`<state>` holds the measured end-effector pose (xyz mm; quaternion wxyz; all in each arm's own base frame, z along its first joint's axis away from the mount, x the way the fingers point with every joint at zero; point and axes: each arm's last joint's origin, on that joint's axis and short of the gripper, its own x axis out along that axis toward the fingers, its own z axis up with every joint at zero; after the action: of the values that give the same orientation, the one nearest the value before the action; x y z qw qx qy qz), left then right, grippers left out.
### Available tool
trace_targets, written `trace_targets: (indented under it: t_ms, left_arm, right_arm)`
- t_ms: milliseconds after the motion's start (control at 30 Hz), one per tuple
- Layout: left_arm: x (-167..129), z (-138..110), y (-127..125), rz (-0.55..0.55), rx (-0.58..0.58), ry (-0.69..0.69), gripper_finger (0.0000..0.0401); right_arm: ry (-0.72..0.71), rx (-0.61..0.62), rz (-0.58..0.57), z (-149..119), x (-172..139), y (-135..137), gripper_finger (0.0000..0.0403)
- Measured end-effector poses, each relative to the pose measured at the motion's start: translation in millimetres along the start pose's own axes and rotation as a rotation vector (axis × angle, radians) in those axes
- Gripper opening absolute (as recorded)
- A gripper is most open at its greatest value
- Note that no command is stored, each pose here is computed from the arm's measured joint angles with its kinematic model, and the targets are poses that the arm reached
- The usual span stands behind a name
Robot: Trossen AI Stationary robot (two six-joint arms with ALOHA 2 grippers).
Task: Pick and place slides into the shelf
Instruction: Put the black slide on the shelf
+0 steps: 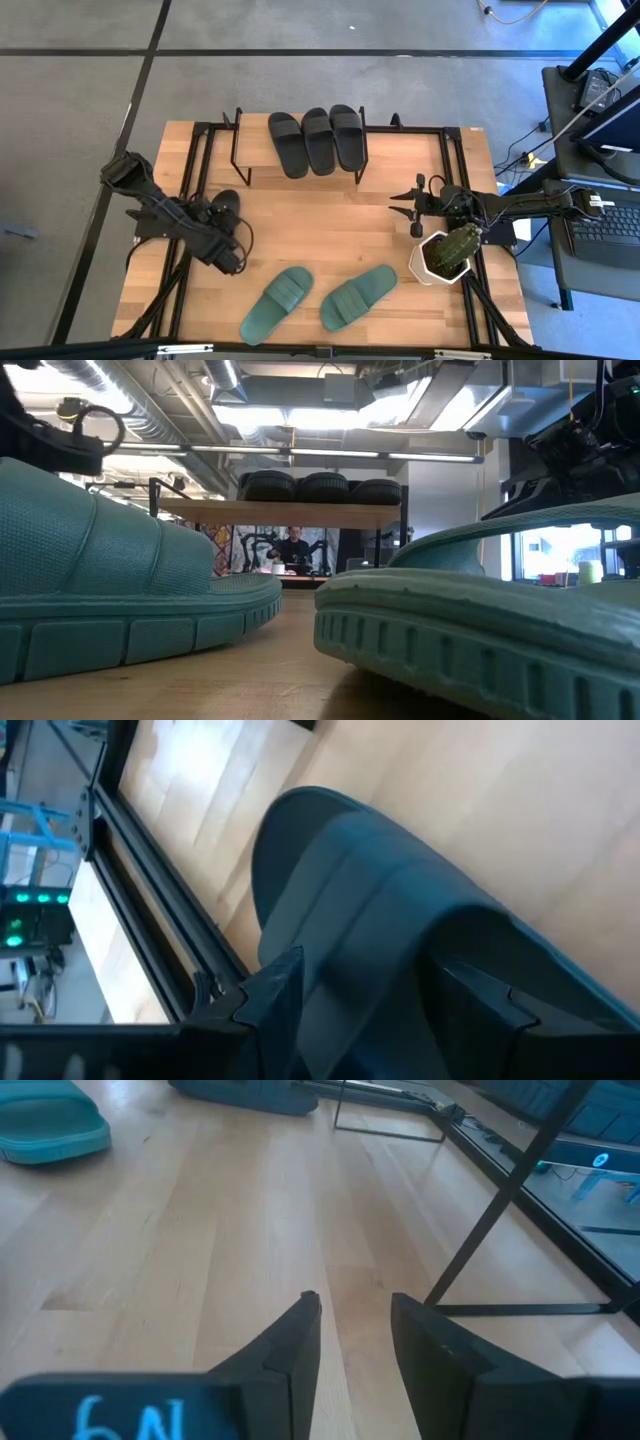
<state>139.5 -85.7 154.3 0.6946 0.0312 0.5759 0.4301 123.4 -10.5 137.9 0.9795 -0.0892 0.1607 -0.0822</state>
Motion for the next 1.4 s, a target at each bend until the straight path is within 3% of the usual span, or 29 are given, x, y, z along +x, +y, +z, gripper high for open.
trace_targets:
  t_ms: [333, 1133, 1233, 1400]
  left_arm:
    - [11.2, 17.5, 1.6, -0.003, 0.074, 0.051, 0.0185]
    - [14.1, 23.9, 0.3, -0.007, 0.042, 0.005, 0.0183]
    - [14.1, 23.9, 0.1, -0.01, 0.041, 0.008, 0.0168]
    - [14.1, 23.8, 0.2, -0.009, 0.042, 0.008, 0.0108]
  right_arm:
    - [0.0, -0.002, 0.0, 0.0, 0.0, 0.0, 0.0126]
    - [0.001, -0.018, 0.001, -0.1, 0.0, 0.0, 0.0126]
    - [0.001, -0.018, 0.001, -0.1, 0.0, 0.0, 0.0126]
    - [0.001, -0.017, 0.001, -0.1, 0.0, 0.0, 0.0126]
